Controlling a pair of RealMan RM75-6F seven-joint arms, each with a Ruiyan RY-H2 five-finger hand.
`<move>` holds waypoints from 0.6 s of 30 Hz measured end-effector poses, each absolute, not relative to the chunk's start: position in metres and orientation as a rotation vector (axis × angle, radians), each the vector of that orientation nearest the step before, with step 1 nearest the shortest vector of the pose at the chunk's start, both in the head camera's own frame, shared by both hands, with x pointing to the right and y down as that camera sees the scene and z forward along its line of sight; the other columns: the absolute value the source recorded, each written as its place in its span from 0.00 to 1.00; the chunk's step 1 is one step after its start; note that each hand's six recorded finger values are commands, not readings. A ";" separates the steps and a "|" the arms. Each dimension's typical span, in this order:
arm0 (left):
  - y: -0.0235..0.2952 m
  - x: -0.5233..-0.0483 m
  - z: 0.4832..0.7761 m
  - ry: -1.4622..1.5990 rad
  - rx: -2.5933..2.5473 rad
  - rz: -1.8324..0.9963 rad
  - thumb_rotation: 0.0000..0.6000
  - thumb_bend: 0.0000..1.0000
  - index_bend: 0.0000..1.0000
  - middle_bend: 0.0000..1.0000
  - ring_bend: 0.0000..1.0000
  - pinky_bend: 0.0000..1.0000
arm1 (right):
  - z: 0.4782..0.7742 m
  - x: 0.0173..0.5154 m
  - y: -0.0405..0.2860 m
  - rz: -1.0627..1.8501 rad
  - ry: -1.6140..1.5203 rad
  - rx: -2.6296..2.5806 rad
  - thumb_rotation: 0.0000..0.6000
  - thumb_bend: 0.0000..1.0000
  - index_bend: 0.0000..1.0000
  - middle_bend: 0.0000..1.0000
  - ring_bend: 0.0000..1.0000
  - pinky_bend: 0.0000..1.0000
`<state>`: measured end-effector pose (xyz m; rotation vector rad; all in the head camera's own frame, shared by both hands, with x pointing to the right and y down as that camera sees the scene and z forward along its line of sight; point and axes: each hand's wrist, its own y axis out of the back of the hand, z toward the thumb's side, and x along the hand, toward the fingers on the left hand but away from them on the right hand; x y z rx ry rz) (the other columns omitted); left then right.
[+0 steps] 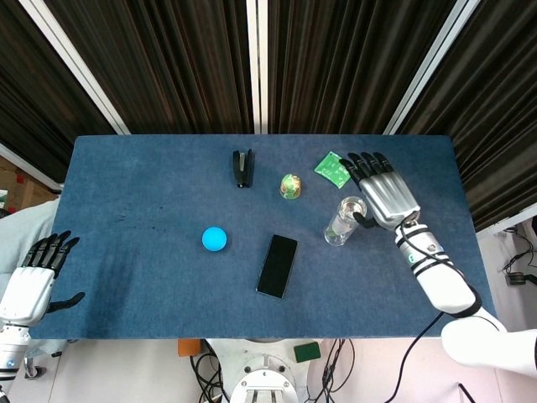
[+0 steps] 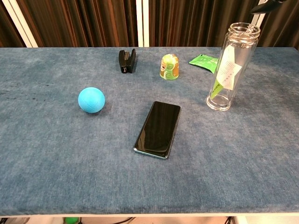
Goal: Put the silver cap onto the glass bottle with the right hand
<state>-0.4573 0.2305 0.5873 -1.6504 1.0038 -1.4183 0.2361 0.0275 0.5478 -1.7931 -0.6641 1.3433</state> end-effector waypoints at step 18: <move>0.227 -0.456 0.578 1.024 -1.621 -1.382 1.00 0.05 0.10 0.05 0.01 0.09 | 0.522 0.343 0.125 1.153 -0.829 -1.640 1.00 0.27 0.00 0.00 0.00 0.00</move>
